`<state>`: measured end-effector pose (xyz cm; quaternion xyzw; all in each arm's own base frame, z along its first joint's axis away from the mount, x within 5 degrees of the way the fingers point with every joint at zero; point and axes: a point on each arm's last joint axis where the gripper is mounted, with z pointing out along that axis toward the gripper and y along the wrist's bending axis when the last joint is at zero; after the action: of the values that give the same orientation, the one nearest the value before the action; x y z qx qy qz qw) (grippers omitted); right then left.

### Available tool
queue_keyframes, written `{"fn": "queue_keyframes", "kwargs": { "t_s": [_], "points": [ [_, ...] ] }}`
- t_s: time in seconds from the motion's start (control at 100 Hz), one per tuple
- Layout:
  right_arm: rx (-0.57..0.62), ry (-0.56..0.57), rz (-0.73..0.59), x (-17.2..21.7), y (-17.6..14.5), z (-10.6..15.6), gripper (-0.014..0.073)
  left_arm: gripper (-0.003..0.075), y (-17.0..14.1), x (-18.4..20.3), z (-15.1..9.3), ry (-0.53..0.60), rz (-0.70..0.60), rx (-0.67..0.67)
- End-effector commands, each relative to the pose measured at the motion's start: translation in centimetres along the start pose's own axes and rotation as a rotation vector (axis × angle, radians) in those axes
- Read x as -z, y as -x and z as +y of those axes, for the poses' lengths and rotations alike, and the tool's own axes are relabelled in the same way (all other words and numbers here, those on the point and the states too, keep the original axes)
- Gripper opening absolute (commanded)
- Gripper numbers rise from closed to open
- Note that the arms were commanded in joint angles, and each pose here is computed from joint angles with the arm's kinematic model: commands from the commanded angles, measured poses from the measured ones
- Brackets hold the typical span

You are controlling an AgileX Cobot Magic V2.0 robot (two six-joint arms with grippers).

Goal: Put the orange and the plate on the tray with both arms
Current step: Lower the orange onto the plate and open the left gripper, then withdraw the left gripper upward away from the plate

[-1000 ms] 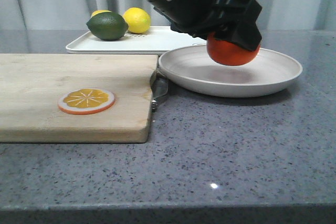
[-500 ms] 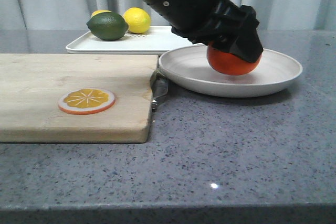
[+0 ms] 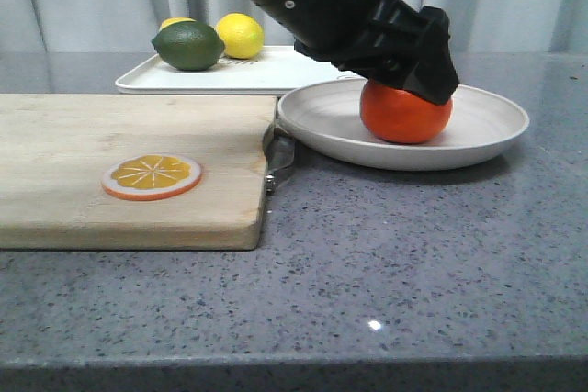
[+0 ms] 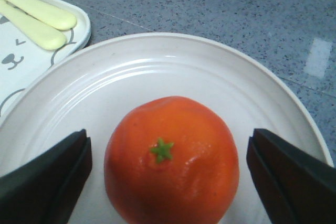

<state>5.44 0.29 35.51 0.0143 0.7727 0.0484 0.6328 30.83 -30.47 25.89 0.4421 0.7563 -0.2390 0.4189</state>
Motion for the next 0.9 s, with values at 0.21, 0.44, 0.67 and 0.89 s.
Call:
{"fn": "queue_keyframes", "kwargs": {
  "t_s": [0.21,0.44,0.67,0.89],
  "points": [
    [-0.001,0.012,-0.097,0.1,1.7,0.2,0.05,0.059,5.5,7.0,1.5,0.12,-0.226,0.031],
    [-0.001,0.012,-0.096,0.1,1.6,0.2,0.05,0.059,5.7,13.1,4.4,0.233,-0.303,0.13],
    [-0.001,0.012,-0.096,0.1,1.6,0.2,0.05,0.0589,2.8,19.3,4.5,0.362,-0.339,0.163],
    [-0.001,0.012,-0.09,0.1,1.6,0.2,0.05,0.0589,-1.5,23.6,1.7,0.448,-0.365,0.176]
  ]
}}
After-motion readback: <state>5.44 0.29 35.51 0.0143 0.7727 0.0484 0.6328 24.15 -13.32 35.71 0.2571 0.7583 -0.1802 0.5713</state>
